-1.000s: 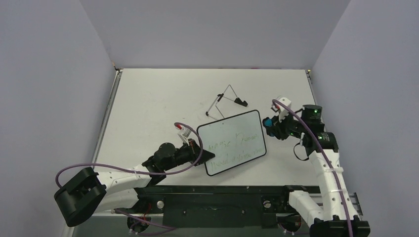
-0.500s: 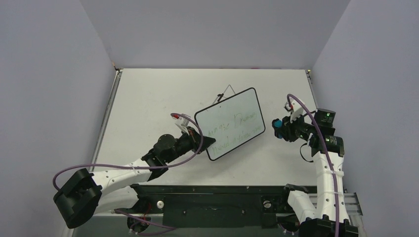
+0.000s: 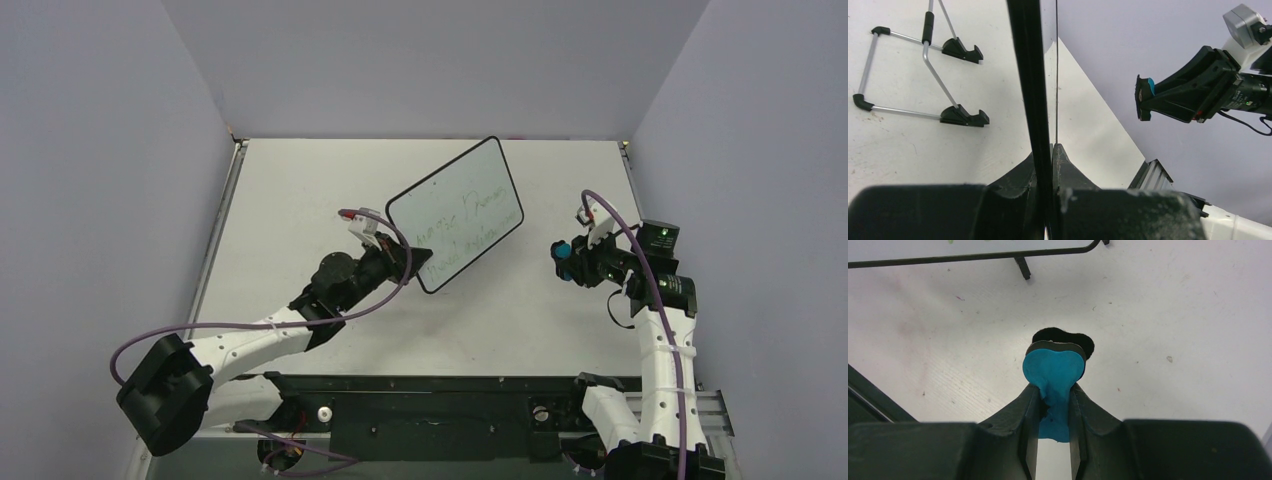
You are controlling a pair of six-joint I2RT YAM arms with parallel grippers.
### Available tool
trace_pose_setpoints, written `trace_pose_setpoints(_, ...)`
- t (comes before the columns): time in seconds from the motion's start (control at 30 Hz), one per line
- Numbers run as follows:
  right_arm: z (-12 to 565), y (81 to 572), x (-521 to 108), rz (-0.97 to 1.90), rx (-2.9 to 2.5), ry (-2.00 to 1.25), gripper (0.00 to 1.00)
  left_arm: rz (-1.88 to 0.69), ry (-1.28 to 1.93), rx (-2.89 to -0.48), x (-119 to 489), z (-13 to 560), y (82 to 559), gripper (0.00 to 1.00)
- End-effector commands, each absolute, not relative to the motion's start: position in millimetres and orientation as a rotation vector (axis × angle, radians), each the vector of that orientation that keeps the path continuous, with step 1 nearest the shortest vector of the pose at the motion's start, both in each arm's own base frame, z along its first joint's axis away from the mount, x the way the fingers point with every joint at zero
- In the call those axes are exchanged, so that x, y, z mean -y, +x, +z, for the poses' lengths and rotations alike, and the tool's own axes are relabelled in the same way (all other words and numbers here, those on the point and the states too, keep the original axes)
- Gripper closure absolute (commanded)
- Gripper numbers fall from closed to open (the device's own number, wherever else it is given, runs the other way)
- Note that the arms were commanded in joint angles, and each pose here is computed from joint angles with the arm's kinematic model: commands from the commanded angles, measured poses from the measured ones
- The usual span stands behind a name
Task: Erase the whiteboard
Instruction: Erase the whiteboard, then place the whiteboard eraser at the center of the board.
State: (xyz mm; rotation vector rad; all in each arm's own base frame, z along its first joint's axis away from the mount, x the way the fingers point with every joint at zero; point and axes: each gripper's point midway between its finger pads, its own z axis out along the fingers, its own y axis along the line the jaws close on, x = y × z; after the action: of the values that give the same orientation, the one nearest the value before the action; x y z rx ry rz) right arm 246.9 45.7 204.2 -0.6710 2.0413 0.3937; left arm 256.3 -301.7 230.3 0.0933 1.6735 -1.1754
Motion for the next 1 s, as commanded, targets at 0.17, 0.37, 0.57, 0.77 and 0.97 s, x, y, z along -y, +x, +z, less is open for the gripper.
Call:
trace_pose_setpoints(0.17,207.7,245.8,-56.1,0.466,-1.987,-0.717,1.0,-1.223,0.067,-1.438,303.6,296.1,275.8,1.0)
trace_pose_setpoints(0.37,205.4,241.4,-63.1,0.5,-1.977,-0.762,1.0,-1.327,0.106,-1.51,311.8,257.5,254.9,1.0)
trace_pose_setpoints(0.57,200.2,241.4,-68.7,0.508,-1.991,-0.794,1.0,-1.466,0.136,-1.577,321.6,223.3,217.8,1.0)
trace_pose_setpoints(0.77,193.2,241.7,-72.8,0.518,-2.012,-0.82,1.0,-1.455,0.147,-1.592,323.0,203.6,214.7,1.0)
trace_pose_setpoints(0.97,189.6,241.4,-73.7,0.519,-2.021,-0.831,1.0,-1.247,0.28,-1.569,325.6,190.0,225.6,1.0)
